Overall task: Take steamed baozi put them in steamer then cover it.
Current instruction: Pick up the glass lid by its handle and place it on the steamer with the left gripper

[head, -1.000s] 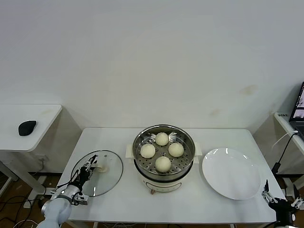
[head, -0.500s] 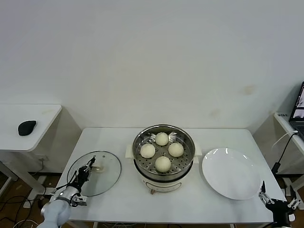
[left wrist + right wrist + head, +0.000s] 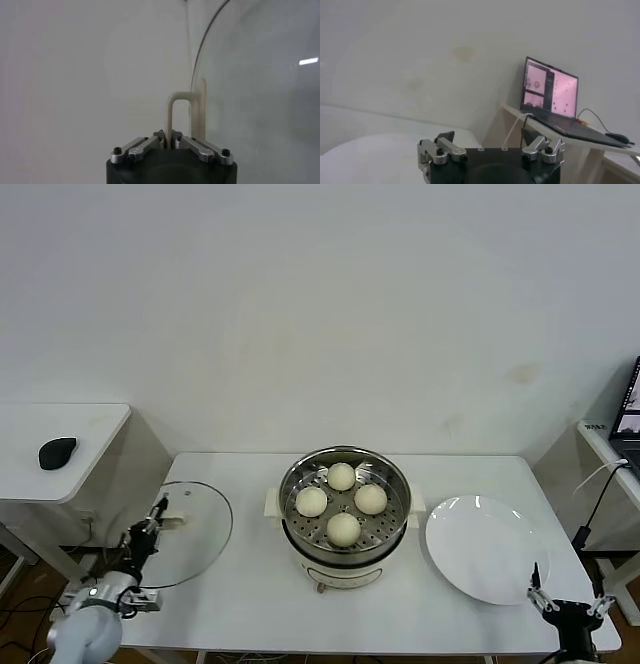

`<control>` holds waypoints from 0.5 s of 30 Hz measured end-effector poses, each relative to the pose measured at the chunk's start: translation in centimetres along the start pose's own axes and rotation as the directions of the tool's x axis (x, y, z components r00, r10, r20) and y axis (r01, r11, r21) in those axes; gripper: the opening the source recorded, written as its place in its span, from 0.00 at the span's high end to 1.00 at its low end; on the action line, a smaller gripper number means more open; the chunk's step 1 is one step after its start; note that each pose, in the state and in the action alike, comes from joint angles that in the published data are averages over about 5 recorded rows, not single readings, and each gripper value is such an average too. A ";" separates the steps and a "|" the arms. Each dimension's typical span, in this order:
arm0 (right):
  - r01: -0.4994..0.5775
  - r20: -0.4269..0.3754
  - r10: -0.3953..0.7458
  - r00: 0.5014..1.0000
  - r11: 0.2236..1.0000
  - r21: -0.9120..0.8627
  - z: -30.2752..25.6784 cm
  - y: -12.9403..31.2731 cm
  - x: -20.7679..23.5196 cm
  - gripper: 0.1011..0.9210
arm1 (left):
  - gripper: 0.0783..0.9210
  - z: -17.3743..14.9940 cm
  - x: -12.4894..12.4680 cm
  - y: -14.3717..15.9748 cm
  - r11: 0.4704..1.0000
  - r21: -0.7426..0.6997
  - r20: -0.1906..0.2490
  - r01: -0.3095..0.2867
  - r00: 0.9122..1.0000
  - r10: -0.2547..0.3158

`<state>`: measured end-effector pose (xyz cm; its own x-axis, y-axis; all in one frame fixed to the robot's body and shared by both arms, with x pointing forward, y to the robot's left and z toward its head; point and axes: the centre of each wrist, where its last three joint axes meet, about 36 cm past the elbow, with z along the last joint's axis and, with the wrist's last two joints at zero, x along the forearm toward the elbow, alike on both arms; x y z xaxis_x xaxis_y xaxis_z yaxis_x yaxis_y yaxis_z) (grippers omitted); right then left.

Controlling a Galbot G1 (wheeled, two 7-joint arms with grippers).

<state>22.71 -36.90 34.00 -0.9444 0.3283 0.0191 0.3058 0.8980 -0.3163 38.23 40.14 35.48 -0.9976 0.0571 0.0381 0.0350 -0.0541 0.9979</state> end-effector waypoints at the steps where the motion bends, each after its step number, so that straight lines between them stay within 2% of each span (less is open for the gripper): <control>1: 0.005 0.001 -0.005 1.000 1.000 0.002 0.0 0.1 0.1 0.12 | 0.92 -0.2 0.2 0.9 1.000 0.004 -0.006 0.007 1.000 -0.007; 7: 0.038 0.007 -0.038 0.999 0.999 0.019 0.3 0.8 0.4 0.12 | 0.92 -2.4 0.4 6.3 0.997 0.050 -0.009 0.066 0.998 -0.066; 11: 0.048 0.013 -0.049 0.999 0.999 0.024 0.4 1.3 0.4 0.12 | 0.92 -5.1 0.1 8.9 0.991 0.099 0.011 0.090 0.996 -0.092; 15: 0.054 0.017 -0.054 0.998 0.998 0.027 0.3 2.0 0.2 0.12 | 0.92 -8.3 -0.3 10.3 0.987 0.141 0.043 0.082 0.995 -0.089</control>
<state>23.07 -35.13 33.12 -0.9614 0.2743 0.0201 0.2514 0.9063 -0.3399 38.44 31.24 45.33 -0.9933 0.1049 -0.0484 -0.0388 0.0918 0.9950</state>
